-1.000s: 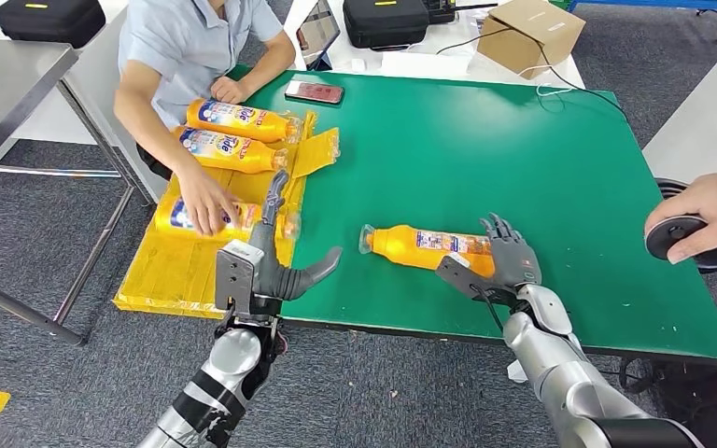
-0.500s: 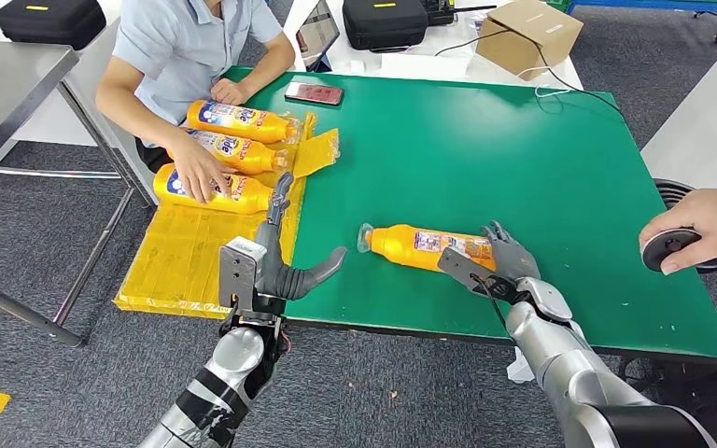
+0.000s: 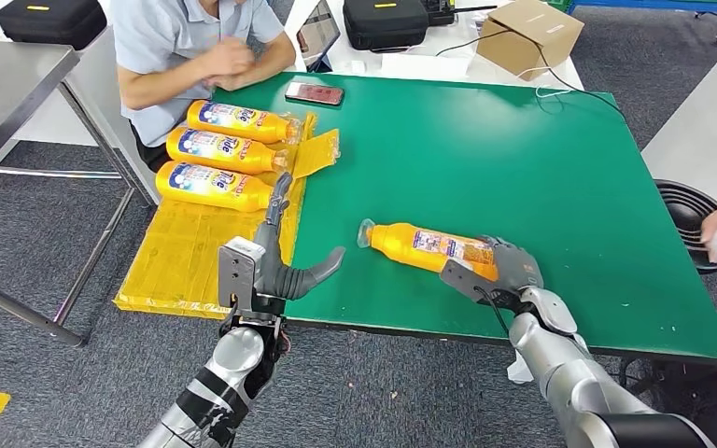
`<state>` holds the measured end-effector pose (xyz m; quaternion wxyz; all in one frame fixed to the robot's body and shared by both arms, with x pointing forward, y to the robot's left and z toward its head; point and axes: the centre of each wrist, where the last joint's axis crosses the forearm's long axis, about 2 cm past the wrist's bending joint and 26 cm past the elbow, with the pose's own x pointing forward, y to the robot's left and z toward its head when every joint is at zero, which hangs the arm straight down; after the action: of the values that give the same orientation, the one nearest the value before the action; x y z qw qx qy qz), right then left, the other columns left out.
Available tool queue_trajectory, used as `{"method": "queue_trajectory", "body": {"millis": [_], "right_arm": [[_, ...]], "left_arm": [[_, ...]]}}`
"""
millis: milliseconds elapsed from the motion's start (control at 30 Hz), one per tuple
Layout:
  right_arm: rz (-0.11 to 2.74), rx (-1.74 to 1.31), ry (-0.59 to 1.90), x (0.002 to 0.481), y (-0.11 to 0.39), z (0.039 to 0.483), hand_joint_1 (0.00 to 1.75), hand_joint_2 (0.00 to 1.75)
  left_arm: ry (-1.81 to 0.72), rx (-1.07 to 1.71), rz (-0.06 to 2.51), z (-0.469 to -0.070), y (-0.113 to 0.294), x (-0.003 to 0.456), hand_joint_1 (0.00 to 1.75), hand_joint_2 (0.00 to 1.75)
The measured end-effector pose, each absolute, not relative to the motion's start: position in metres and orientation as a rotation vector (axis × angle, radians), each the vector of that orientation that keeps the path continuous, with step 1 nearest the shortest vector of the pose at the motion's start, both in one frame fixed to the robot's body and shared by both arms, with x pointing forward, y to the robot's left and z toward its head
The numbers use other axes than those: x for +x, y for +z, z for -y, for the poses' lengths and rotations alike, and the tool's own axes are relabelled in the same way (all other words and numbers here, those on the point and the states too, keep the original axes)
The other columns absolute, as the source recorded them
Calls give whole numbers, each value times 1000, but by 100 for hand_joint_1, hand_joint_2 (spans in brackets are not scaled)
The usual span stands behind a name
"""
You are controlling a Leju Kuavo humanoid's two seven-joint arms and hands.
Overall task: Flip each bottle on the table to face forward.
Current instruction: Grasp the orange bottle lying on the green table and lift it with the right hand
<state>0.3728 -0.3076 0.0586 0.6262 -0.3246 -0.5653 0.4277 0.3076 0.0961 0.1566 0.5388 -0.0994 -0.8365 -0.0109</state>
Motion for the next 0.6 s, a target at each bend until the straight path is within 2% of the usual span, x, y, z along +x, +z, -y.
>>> {"method": "queue_trajectory", "body": {"millis": [233, 600], "right_arm": [[1569, -655, 807, 339, 28, 299, 175, 175], [1585, -634, 720, 331, 21, 293, 175, 175]], "left_arm": [[-30, -195, 1995, -104, 149, 303, 0, 175], [-33, -180, 1999, -110, 147, 302, 0, 175]]}}
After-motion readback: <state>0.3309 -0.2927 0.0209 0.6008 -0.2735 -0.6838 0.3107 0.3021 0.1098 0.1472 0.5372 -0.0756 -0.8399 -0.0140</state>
